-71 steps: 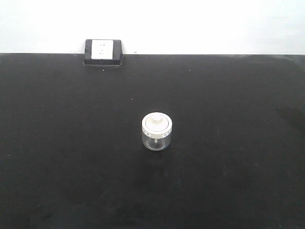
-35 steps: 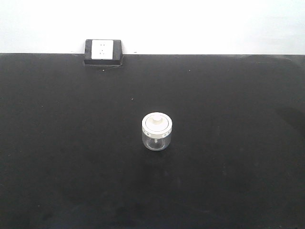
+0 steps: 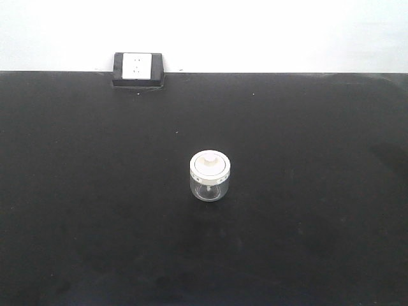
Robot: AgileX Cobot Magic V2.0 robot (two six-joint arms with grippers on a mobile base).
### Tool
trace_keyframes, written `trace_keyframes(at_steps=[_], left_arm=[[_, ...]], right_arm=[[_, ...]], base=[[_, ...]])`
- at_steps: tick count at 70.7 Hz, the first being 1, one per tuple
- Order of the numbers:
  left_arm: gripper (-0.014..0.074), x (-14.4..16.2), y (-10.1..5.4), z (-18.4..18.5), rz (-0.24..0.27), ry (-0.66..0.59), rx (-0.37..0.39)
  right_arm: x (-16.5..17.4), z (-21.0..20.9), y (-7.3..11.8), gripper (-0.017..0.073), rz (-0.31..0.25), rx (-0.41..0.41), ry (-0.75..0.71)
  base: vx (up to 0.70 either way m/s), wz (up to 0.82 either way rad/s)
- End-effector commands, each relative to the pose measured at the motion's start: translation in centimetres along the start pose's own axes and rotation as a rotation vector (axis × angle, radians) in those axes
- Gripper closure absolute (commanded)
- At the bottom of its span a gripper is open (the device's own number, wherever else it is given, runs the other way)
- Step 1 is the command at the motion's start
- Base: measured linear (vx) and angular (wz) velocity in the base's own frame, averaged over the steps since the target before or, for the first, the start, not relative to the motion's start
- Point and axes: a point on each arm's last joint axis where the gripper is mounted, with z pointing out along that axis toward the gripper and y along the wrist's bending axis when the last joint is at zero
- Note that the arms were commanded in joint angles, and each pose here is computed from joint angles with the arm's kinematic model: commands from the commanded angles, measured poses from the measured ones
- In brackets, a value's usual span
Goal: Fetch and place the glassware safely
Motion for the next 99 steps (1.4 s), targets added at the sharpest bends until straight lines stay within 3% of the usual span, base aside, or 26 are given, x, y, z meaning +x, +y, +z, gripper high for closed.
trace_keyframes(at_steps=[1,99], left_arm=[[0.0601,0.32,0.00,0.14,-0.019,-0.052,0.007],[0.0601,0.32,0.00,0.14,-0.019,-0.052,0.007]], right_arm=[[-0.08,-0.03,0.12,0.0563,-0.012,-0.008,-0.065],[-0.08,-0.03,0.12,0.0563,-0.010,-0.008,-0.066]], base=[[0.00,0.00],[0.00,0.00]])
